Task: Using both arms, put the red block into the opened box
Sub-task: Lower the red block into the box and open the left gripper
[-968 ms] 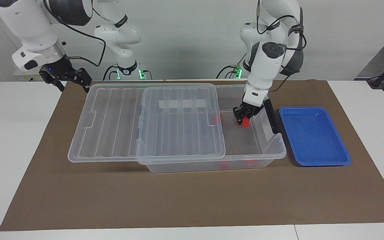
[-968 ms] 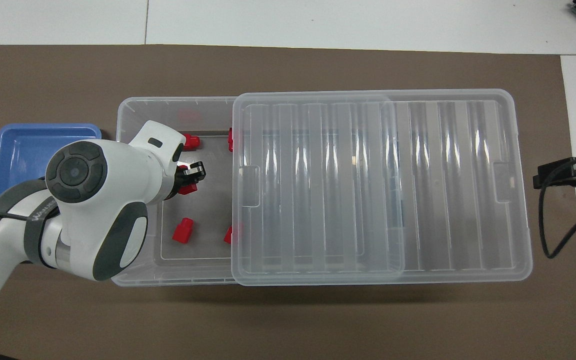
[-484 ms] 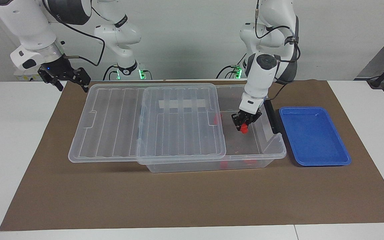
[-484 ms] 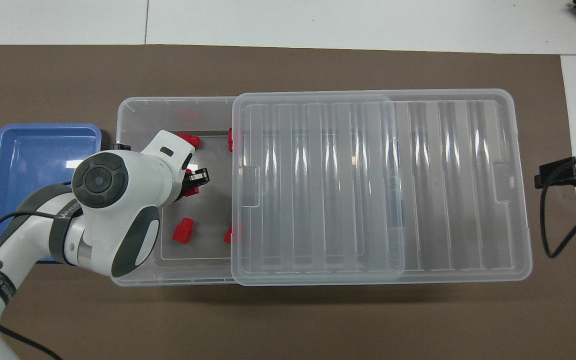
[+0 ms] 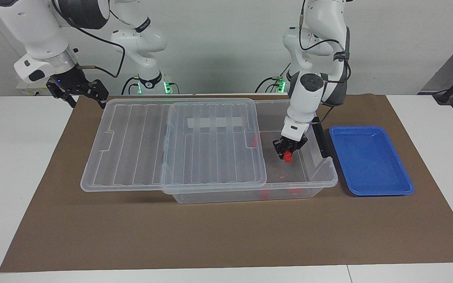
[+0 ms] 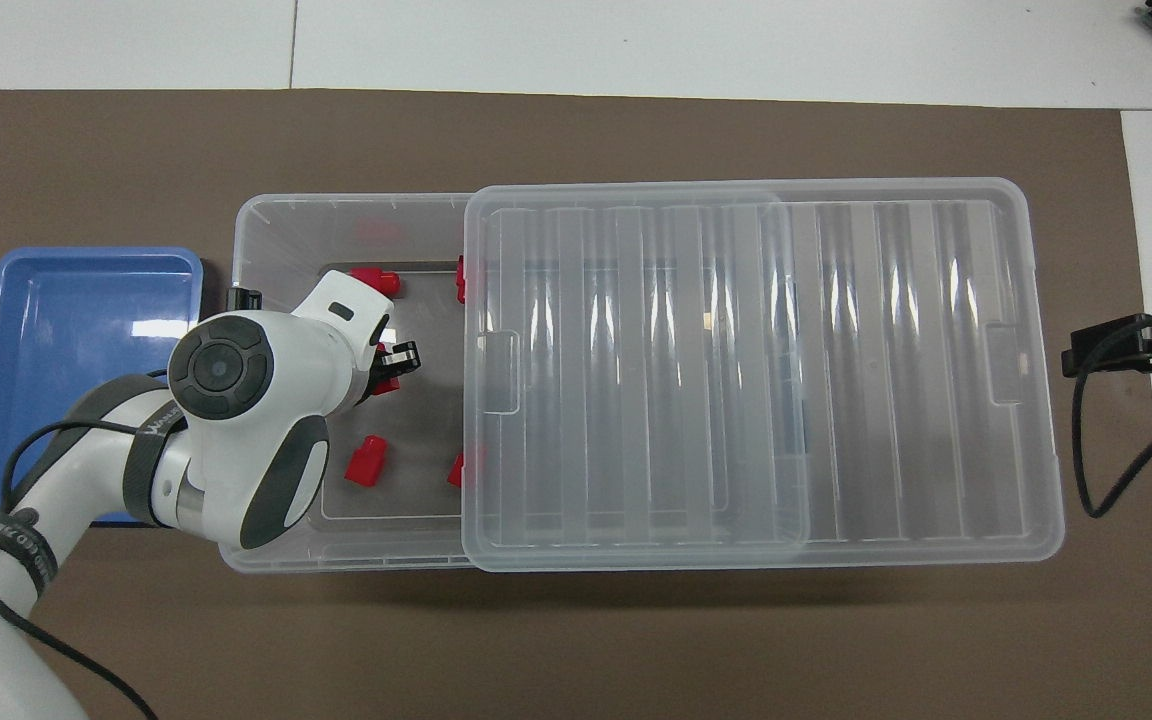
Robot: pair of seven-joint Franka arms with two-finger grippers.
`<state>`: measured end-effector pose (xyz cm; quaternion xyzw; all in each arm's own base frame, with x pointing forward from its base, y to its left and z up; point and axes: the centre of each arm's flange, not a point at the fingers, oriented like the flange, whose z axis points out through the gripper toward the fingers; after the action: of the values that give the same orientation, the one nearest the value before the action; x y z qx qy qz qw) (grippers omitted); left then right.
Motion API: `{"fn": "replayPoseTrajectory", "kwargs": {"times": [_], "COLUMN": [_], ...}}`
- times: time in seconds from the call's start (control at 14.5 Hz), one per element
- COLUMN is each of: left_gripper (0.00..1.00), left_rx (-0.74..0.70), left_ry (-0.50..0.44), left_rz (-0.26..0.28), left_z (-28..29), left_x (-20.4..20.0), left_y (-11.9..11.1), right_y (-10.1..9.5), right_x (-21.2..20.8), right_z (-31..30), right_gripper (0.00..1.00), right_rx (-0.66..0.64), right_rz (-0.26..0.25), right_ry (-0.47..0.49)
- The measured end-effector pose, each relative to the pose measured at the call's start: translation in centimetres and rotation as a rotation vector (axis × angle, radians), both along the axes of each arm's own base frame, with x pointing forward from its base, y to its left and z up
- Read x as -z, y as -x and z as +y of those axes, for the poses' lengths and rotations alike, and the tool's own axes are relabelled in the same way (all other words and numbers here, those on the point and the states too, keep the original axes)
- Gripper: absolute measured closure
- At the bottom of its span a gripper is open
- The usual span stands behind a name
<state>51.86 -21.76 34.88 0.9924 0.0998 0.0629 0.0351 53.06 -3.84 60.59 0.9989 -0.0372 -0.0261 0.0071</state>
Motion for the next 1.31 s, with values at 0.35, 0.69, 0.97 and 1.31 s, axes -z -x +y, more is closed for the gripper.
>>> {"fn": "replayPoseTrajectory", "kwargs": {"times": [0.35, 0.69, 0.97, 1.31], "left_gripper": [0.65, 0.65, 0.65, 0.65], "left_rx": [0.001, 0.000, 0.000, 0.000], "left_ry": [-0.002, 0.001, 0.000, 0.000], "left_rz": [-0.001, -0.014, -0.015, -0.017], "left_z": [0.0, 0.0, 0.0, 0.0], "left_x": [1.5, 3.5, 4.5, 4.5], "left_y": [0.0, -0.2, -0.4, -0.4], "right_y": [0.1, 0.1, 0.1, 0.1], "right_x": [0.0, 0.0, 0.0, 0.0], "right_z": [-0.7, -0.7, -1.0, -1.1], "right_gripper": [0.00, 0.00, 0.00, 0.00], "right_rx": [0.013, 0.013, 0.018, 0.020], "right_rz": [0.000, 0.000, 0.002, 0.003], "right_ry": [-0.001, -0.001, -0.001, -0.002]}}
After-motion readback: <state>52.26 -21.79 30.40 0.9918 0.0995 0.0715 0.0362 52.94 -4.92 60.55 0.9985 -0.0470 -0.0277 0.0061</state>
